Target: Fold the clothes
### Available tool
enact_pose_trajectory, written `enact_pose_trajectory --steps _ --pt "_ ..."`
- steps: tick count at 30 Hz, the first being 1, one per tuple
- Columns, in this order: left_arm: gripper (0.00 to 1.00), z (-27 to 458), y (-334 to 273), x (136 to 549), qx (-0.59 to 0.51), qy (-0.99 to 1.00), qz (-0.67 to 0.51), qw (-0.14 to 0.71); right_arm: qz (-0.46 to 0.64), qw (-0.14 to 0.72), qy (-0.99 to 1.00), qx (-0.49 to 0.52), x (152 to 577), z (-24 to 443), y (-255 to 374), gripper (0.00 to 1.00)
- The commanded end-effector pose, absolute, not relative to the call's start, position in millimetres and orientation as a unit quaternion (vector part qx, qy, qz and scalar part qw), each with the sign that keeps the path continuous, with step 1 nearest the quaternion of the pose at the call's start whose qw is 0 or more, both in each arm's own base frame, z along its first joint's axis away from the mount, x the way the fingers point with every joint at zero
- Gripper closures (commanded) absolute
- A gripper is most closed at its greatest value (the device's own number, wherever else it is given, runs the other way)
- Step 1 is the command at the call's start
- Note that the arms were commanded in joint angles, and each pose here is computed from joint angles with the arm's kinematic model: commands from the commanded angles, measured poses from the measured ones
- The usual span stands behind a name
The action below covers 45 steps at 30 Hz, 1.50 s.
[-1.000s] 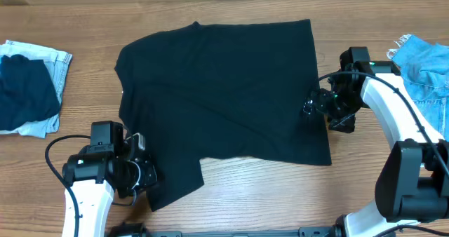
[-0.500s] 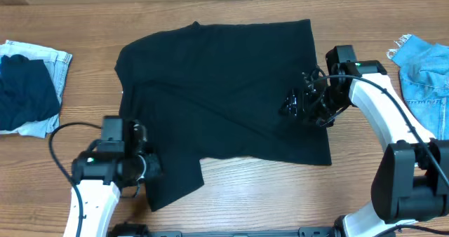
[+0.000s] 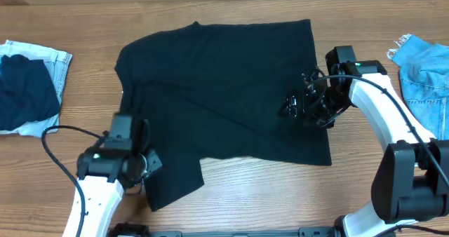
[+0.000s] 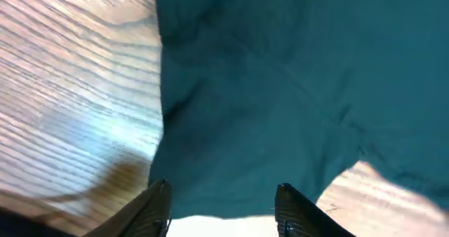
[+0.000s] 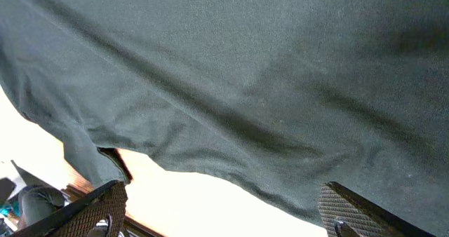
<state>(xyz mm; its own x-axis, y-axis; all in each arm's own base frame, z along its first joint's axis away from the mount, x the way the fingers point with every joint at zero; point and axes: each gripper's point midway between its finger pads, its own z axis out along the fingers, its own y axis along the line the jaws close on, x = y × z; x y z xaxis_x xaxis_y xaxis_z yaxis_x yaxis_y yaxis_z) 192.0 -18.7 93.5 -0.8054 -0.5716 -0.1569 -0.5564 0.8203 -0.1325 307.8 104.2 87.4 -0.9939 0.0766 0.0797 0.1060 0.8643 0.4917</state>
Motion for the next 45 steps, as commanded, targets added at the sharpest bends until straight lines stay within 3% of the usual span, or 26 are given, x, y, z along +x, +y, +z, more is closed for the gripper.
enact_pose_trajectory --steps 1,11,15,20,27,28,29,33,36,40,41,42,44,45 --pt "0.48 84 -10 191 -0.322 0.942 -0.063 0.070 -0.263 0.019 -0.964 -0.040 309 93 106 0.08" --pt "0.41 68 8 166 -0.371 0.927 -0.056 0.006 -0.249 0.020 -0.967 -0.040 308 91 102 0.07" --pt "0.37 29 0 144 -0.387 0.920 -0.061 -0.023 -0.242 0.026 -0.969 -0.042 305 90 100 0.06" --pt "0.14 20 -3 152 -0.404 0.911 -0.078 -0.008 -0.241 0.038 -0.969 -0.045 299 90 99 0.05" --pt "0.09 13 0 164 -0.423 0.903 -0.079 0.007 -0.240 0.050 -0.968 -0.049 294 90 99 0.05" --pt "0.01 10 2 163 -0.423 0.903 -0.073 0.006 -0.239 0.052 -0.968 -0.049 293 90 99 0.05" --pt "0.00 7 4 161 -0.424 0.903 -0.065 0.002 -0.239 0.053 -0.968 -0.049 292 90 99 0.05" --pt "0.03 -7 0 160 -0.424 0.903 -0.075 -0.006 -0.239 0.057 -0.968 -0.050 290 90 99 0.05" --pt "0.13 -13 -1 161 -0.423 0.903 -0.077 -0.009 -0.239 0.057 -0.968 -0.051 290 90 99 0.05" --pt "0.49 -15 -5 163 -0.414 0.906 -0.088 -0.013 -0.239 0.057 -0.968 -0.050 290 90 99 0.05" --pt "0.53 -14 -7 163 -0.411 0.907 -0.093 -0.014 -0.239 0.057 -0.968 -0.050 290 90 99 0.05" --pt "0.52 -14 -10 164 -0.402 0.910 -0.103 -0.015 -0.239 0.057 -0.968 -0.050 290 90 99 0.05" --pt "0.37 -13 -14 167 -0.387 0.914 -0.118 -0.013 -0.239 0.057 -0.968 -0.050 290 90 99 0.05" --pt "0.35 -13 -15 167 -0.384 0.916 -0.119 -0.012 -0.239 0.057 -0.968 -0.050 290 90 99 0.05"
